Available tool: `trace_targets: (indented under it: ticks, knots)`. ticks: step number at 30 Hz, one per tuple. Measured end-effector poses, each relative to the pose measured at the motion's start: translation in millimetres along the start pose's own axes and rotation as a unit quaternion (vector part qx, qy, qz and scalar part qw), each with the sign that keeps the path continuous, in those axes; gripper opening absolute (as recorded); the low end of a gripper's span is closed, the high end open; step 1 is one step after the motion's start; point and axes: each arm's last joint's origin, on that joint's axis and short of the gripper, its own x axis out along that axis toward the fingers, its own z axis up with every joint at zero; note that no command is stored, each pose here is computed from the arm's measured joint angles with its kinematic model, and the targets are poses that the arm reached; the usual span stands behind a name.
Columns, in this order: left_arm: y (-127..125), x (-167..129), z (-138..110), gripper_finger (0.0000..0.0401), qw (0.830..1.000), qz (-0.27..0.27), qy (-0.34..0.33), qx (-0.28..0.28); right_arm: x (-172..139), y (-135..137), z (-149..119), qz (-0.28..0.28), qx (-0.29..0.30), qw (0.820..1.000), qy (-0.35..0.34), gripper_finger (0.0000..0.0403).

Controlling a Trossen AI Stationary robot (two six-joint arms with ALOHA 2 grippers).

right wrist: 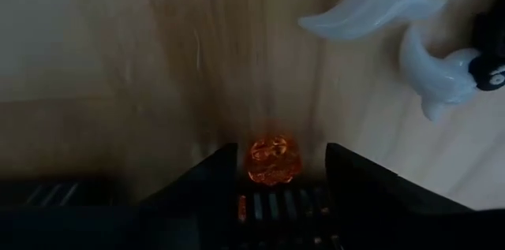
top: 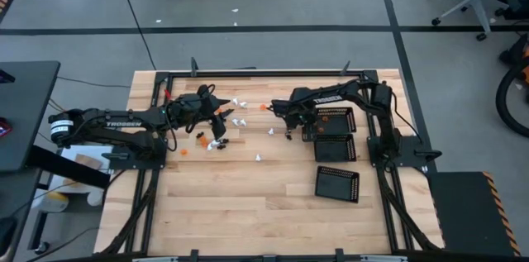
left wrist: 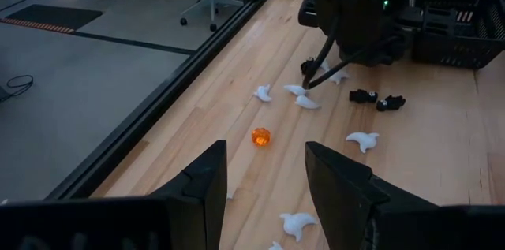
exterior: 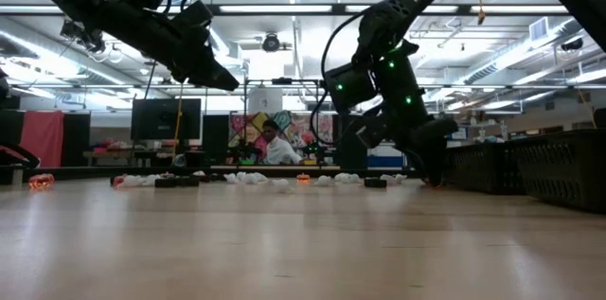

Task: Sort Halloween decoration
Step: Put the orange pumpkin toy into the top black bin

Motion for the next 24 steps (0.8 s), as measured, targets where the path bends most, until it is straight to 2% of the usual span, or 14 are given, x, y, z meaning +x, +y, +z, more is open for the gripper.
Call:
trace_targets:
  ticks: [5, 15, 24]
  knots:
    - [0, 0, 0, 0.0157, 1.0, 0.0, 0.001, 0.0, 2, -2, -1, 0.008, -0.003, 1.0, 0.002, 0.0177]
    - [0, 0, -1, 0.0157, 1.0, 0.0, 0.003, 0.001, -2, -1, 2, 0.021, -0.02, 1.0, -0.005, 0.0095]
    - [0, 0, -1, 0.0157, 1.0, 0.0, 0.003, 0.001, -14, 7, 11, 0.063, -0.03, 0.997, -0.045, 0.0108]
